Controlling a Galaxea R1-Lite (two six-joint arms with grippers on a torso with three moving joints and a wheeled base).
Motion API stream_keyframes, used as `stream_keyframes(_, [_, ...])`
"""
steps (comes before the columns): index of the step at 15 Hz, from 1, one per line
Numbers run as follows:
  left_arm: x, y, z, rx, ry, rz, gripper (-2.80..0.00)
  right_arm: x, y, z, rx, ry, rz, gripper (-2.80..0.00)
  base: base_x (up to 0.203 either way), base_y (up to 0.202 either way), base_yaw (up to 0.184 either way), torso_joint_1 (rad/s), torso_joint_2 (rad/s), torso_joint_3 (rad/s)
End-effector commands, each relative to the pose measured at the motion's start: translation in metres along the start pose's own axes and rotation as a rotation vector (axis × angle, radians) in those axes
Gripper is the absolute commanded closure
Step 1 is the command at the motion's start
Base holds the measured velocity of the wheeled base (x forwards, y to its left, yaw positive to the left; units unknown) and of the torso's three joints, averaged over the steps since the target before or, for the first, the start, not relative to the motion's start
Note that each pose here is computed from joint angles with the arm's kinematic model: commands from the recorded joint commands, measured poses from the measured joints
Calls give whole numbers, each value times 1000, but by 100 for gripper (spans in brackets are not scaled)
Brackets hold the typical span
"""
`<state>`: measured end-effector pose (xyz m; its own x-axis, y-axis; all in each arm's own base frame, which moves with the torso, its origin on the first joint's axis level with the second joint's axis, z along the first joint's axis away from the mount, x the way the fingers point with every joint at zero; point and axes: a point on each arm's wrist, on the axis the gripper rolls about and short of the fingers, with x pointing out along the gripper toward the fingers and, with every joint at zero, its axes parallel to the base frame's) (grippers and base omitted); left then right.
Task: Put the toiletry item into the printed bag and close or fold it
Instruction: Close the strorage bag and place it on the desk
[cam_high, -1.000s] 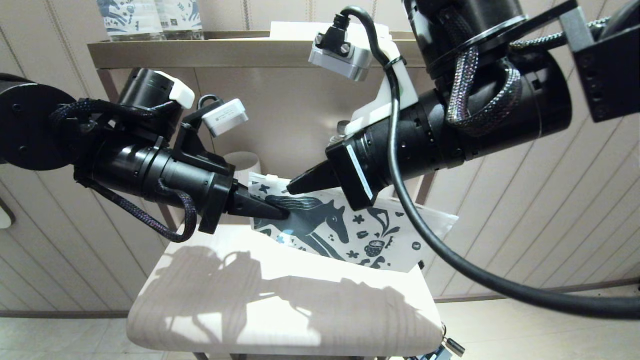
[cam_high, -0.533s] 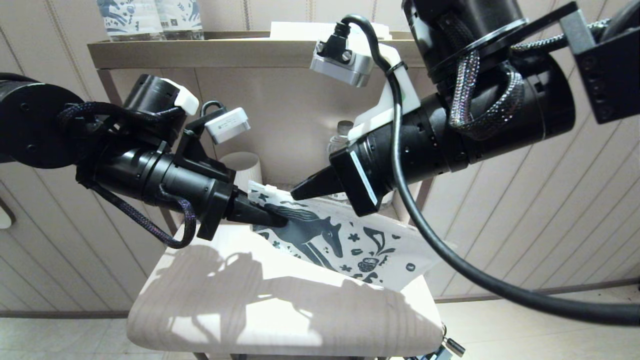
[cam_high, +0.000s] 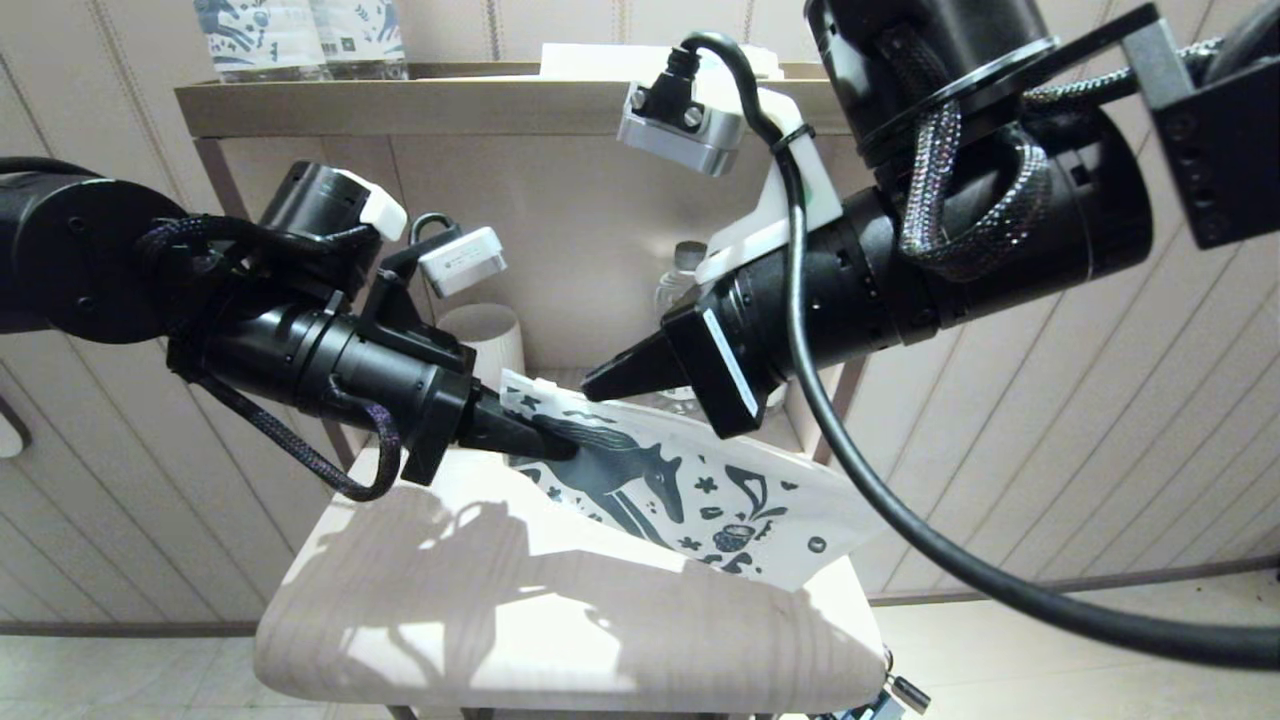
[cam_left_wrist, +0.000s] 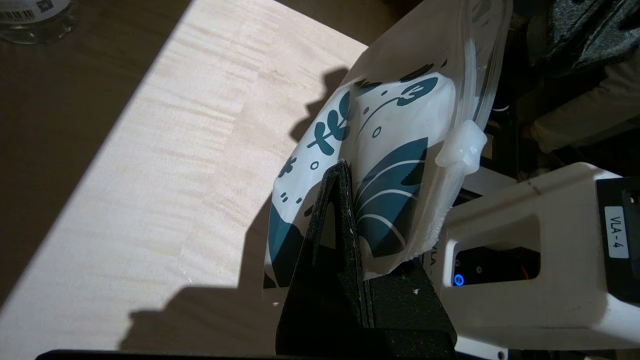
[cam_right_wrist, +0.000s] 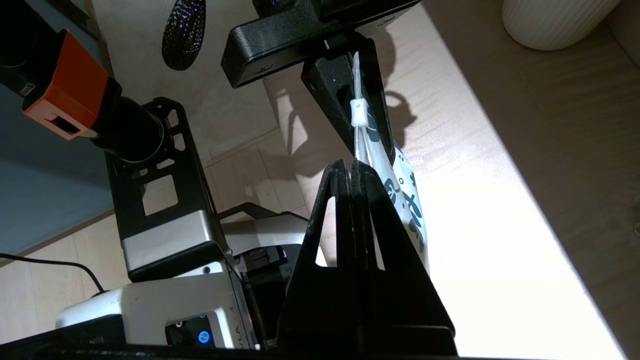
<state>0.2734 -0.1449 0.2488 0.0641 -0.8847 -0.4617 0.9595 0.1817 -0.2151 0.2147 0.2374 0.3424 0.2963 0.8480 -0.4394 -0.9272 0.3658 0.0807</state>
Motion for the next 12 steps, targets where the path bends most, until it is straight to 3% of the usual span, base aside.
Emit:
stream_keyframes(1, [1, 0, -1, -4, 2, -8, 0, -1, 1, 0, -1, -1, 3, 0, 0, 0, 0, 0, 0, 0])
stream_keyframes(10, [0, -1, -1, -3, 0, -8, 0, 1, 0, -2, -32, 9, -7, 0, 0, 0, 0, 0, 0, 0])
stream_keyframes(12, [0, 0, -1, -4, 0, -8, 0, 0, 0, 3, -47, -27, -5, 0, 0, 0, 0, 0, 0, 0])
